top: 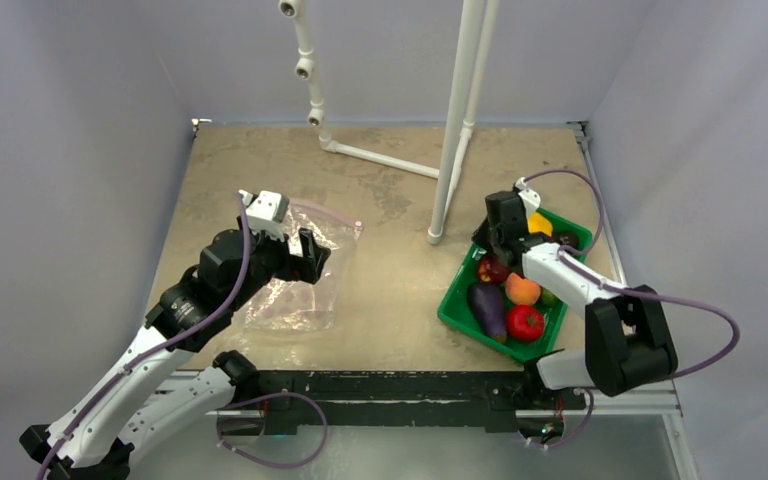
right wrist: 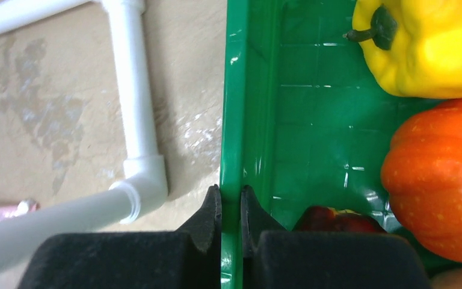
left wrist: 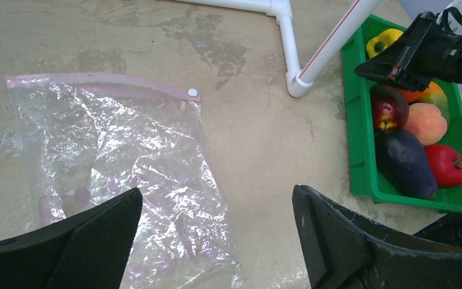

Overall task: Place the food in the zip-top bag and seal the zipper
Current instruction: Adjust the bin at the center of the board.

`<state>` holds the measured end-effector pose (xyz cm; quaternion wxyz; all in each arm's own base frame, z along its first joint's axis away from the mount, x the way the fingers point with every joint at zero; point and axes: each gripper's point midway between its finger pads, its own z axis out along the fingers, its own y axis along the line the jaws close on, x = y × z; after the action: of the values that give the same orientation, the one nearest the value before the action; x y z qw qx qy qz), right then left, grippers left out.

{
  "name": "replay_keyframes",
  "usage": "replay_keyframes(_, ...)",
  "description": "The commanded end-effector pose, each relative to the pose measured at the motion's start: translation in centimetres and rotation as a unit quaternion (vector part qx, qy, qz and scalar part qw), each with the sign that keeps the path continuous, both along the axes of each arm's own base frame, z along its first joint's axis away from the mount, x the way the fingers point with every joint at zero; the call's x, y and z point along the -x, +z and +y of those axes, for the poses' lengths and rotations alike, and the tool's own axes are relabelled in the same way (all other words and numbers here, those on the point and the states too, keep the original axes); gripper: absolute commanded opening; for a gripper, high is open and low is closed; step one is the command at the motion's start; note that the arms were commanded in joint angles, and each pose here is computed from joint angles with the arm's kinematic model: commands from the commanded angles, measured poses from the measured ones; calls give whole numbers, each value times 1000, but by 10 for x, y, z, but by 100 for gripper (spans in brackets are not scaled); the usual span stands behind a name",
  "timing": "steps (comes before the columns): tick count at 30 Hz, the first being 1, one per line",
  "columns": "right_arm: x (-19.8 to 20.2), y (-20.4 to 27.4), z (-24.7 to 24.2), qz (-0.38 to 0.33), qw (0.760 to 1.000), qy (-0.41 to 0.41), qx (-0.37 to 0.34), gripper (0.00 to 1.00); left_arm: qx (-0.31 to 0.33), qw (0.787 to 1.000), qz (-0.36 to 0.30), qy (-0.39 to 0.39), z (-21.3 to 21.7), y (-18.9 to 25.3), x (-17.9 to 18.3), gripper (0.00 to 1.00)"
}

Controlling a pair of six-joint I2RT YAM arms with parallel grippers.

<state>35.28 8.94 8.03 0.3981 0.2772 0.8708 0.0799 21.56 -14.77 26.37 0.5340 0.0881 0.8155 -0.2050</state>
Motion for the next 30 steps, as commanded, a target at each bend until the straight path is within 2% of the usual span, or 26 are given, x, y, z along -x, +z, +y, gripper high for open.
replay_keyframes(1, -9, 40, 21, -73, 993, 89, -5, 0, 2, 1000, -6, 3, -1, 2, -2, 94)
replay_keyframes(10, 9, 33, 49, -64, 988, 142, 12, 0, -2, 1000, -2, 8, 0, -1, -4, 94)
replay_keyframes(13, 24, 16, 70, -29, 989, 138, 39, 0, -2, 1000, -1, 10, 0, -2, -4, 94)
replay_keyframes(17, 35, 3, 95, -5, 989, 140, 41, 0, -5, 1000, 1, 12, 1, -3, -5, 94)
replay_keyframes(25, 39, -7, 99, 13, 993, 108, 56, 0, -9, 1000, 6, 11, -1, -7, -6, 94)
replay_keyframes(26, 39, -6, 98, 14, 993, 101, 60, 8, -10, 1000, 7, 11, -1, -7, -6, 94)
replay_keyframes(30, 36, 14, 91, 0, 995, 76, 66, 27, -10, 1000, 7, 11, -1, -7, -7, 94)
